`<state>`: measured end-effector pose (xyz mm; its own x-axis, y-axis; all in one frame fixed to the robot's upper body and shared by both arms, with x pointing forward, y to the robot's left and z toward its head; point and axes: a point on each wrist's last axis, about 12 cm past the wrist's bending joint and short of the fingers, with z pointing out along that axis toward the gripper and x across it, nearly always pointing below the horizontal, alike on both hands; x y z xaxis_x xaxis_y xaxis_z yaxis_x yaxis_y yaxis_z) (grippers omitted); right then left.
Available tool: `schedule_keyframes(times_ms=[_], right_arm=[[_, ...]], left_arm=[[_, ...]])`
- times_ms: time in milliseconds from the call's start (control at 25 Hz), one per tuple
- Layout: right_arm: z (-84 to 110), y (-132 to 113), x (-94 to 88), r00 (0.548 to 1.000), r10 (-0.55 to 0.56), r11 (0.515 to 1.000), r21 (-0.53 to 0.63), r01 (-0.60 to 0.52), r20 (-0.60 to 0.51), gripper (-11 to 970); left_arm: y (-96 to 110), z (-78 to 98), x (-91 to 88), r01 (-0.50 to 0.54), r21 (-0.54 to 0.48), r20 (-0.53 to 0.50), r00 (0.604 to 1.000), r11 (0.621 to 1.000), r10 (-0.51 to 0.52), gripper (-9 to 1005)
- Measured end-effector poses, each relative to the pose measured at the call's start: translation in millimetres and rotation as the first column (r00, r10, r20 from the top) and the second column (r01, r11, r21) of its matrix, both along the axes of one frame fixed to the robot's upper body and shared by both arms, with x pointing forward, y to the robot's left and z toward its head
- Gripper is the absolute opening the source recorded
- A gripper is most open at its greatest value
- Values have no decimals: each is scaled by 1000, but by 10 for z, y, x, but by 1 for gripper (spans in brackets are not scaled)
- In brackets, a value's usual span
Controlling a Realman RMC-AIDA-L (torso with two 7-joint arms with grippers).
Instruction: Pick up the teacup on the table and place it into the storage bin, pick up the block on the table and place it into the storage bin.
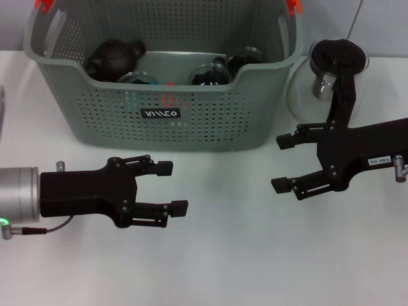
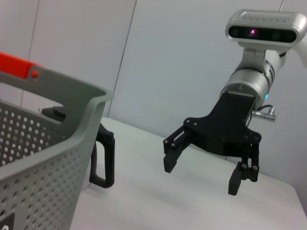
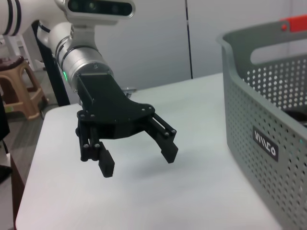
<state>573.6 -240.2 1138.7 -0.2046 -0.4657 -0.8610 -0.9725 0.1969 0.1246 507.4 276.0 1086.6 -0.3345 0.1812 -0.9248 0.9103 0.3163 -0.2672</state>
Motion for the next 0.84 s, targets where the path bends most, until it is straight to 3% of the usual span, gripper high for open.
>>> schedule_keyframes(times_ms=[840], right_arm=[[-59,-54,-34,1000,10,998,-55,-11,-24,927]], left_arm=[[-58,-42,-3,19,7,-14,1000,1000,-19,876]])
